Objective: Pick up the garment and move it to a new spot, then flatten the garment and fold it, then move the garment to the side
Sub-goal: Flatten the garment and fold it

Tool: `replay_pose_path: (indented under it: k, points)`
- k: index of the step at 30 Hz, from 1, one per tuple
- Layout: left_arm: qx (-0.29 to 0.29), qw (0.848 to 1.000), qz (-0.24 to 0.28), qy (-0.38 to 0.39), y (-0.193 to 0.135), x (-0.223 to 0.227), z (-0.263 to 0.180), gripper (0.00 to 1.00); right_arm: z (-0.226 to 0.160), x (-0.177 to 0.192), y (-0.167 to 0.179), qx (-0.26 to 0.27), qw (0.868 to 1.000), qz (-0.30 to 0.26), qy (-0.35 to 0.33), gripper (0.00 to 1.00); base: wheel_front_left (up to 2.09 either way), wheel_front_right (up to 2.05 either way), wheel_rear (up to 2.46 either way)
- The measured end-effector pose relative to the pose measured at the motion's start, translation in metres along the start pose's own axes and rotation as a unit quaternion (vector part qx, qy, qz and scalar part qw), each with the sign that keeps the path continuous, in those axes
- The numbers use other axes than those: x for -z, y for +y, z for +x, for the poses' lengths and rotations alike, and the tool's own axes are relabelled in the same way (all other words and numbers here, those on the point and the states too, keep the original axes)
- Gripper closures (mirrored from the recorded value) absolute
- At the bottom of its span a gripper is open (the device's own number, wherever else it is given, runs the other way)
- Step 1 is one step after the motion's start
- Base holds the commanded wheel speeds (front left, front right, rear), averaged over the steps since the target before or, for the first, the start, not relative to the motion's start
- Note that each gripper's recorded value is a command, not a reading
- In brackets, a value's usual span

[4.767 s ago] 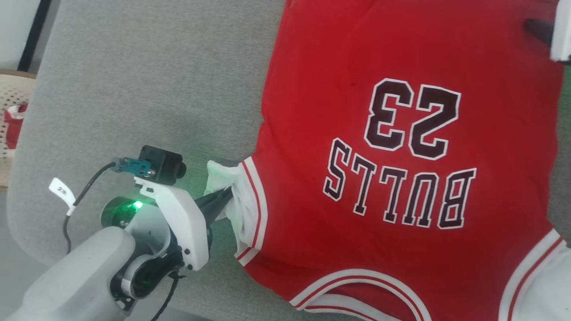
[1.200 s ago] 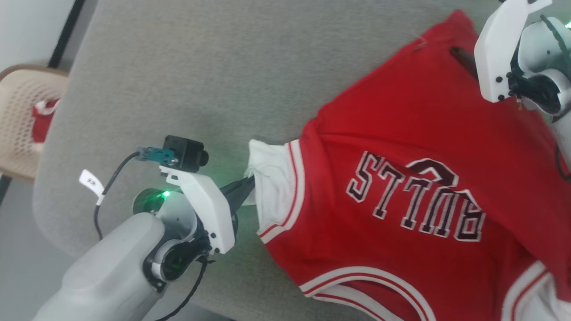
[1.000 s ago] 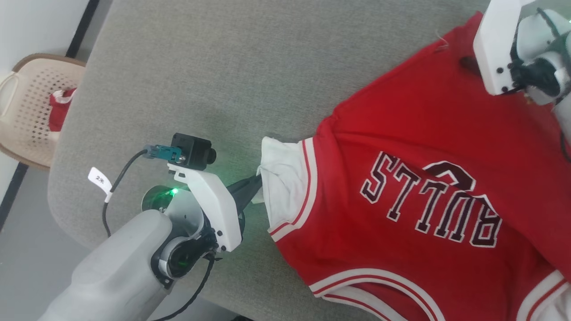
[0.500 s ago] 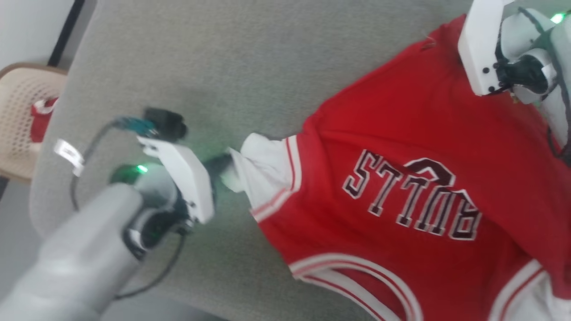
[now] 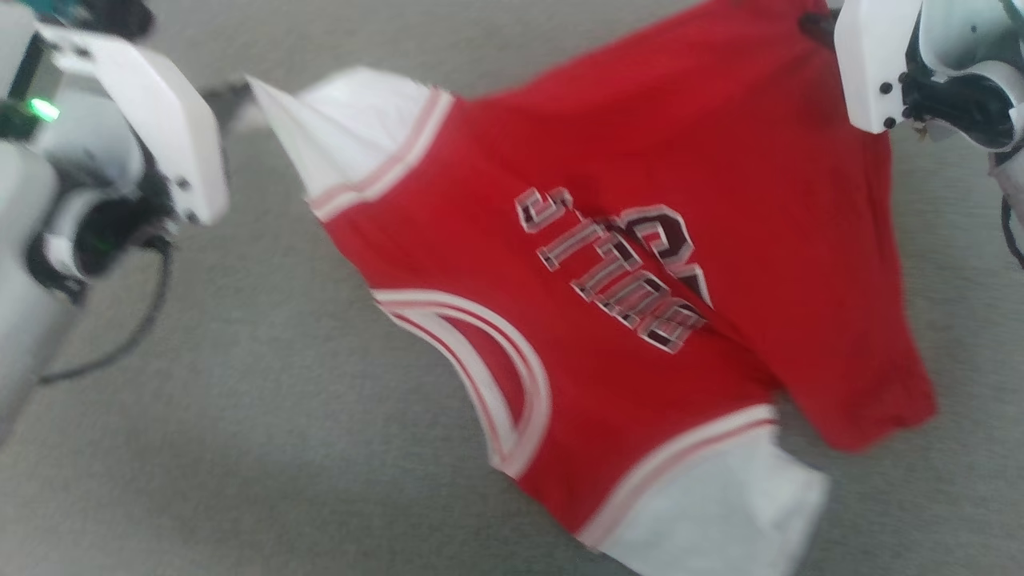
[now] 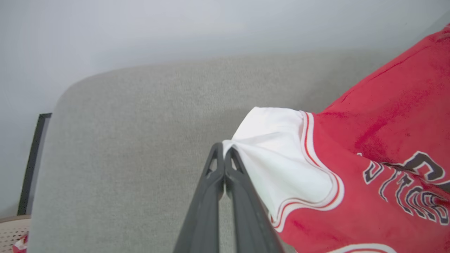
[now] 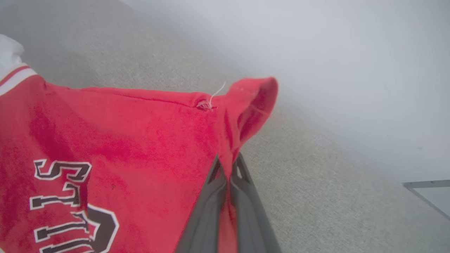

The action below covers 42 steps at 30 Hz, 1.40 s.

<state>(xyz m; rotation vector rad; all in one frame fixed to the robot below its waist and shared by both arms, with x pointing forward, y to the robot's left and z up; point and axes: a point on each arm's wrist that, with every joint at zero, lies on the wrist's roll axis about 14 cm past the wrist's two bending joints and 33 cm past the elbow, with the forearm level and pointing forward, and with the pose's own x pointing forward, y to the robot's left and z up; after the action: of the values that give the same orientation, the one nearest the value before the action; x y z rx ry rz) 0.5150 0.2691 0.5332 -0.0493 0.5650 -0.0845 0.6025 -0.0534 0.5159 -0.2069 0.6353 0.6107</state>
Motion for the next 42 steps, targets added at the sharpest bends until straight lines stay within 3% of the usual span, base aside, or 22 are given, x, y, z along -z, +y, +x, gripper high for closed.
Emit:
replay_pose_path:
  k: [9,14,22,29,34,39,40,42]
  points:
    - [0.008,0.993,0.060,-0.098,-0.026,-0.106,-0.020,1.00,-0.096,-0.037,-0.035,0.064,0.994,-0.016,-0.090,1.00,0.00,0.00,0.00]
    - [0.018,0.989,0.077,-0.127,-0.045,-0.142,-0.034,1.00,-0.145,-0.056,-0.046,0.095,0.986,-0.014,-0.138,1.00,0.00,0.00,0.00]
    - [0.042,0.971,0.098,-0.216,-0.078,-0.204,-0.046,1.00,-0.187,-0.080,-0.064,0.140,0.968,-0.012,-0.209,1.00,0.00,0.00,0.00]
    - [0.027,0.937,0.126,-0.326,-0.084,-0.254,-0.025,1.00,-0.164,-0.105,-0.094,0.177,0.947,-0.010,-0.269,1.00,0.00,0.00,0.00]
    - [0.008,0.894,0.153,-0.420,-0.085,-0.291,-0.014,1.00,-0.140,-0.125,-0.112,0.204,0.924,-0.040,-0.320,1.00,0.00,0.00,0.00]
    - [0.007,0.834,0.179,-0.522,-0.095,-0.320,-0.018,1.00,-0.129,-0.146,-0.127,0.232,0.887,-0.087,-0.390,1.00,0.00,0.00,0.00]
    - [0.010,0.825,0.189,-0.533,-0.099,-0.321,-0.017,1.00,-0.123,-0.145,-0.129,0.235,0.885,-0.096,-0.390,1.00,0.00,0.00,0.00]
    - [0.023,0.825,0.198,-0.529,-0.101,-0.315,-0.010,1.00,-0.104,-0.138,-0.125,0.229,0.890,-0.107,-0.380,1.00,0.00,0.00,0.00]
